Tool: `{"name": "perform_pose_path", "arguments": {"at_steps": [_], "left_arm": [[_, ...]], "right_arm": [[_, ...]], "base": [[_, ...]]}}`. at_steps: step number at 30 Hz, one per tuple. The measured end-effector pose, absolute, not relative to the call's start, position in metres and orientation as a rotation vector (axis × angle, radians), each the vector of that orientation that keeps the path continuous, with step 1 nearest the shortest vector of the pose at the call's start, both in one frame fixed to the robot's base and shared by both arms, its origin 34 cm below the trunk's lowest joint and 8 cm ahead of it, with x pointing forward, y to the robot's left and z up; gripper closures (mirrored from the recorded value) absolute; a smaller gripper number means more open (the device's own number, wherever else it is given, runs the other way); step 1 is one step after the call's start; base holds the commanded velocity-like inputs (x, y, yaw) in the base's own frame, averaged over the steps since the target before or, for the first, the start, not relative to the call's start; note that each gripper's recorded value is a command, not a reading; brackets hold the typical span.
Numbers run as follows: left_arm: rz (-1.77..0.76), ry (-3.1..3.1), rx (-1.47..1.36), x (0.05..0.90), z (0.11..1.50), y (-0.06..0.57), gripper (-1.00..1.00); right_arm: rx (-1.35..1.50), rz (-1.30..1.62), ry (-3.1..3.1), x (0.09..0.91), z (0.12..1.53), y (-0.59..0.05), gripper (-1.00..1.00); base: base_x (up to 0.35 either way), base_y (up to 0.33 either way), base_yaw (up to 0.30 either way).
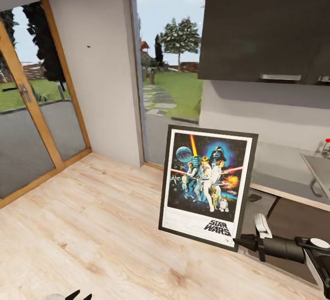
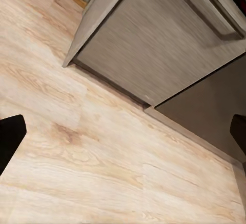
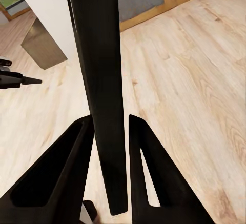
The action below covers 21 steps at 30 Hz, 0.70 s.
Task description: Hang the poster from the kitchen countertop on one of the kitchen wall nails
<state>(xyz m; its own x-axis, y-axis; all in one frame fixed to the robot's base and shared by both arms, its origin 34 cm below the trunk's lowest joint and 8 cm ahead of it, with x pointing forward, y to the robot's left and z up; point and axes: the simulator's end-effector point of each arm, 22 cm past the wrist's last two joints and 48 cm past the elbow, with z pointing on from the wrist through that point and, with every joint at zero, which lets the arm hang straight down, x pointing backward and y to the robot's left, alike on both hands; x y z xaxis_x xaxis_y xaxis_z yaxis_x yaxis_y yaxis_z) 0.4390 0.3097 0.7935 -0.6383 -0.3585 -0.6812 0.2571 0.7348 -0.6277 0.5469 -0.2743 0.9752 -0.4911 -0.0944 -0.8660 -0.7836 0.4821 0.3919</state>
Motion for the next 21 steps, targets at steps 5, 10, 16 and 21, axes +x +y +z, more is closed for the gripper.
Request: {"name": "perform_pose_path", "arguments": {"at_steps": [5, 10, 16, 21], "left_arm": [[-0.907, 2.075, -0.078, 0.4389, 0.7934, 0.3099, -1.00], [-0.907, 2.075, -0.077, 0.4390, 0.7934, 0.3099, -1.00], [-0.907, 2.075, -0.076, 0.4390, 0.7934, 0.3097, -1.00], [-0.908, 2.075, -0.075, 0.4391, 0.7936, 0.3095, -1.00]], "right_arm": [[-0.732, 1.050, 1.902, 0.5469, 0.9749, -0.2744, 1.00], [-0.732, 1.049, 1.902, 0.5471, 0.9751, -0.2746, 1.00], [-0.733, 1.049, 1.901, 0.5469, 0.9753, -0.2747, 1.00], [-0.733, 1.049, 1.901, 0.5468, 0.9752, -0.2746, 1.00]], "base": [[0.129, 0.279, 0.225], [0.138, 0.279, 0.276], [0.192, 0.279, 0.240], [0.246, 0.276, 0.032]]}}
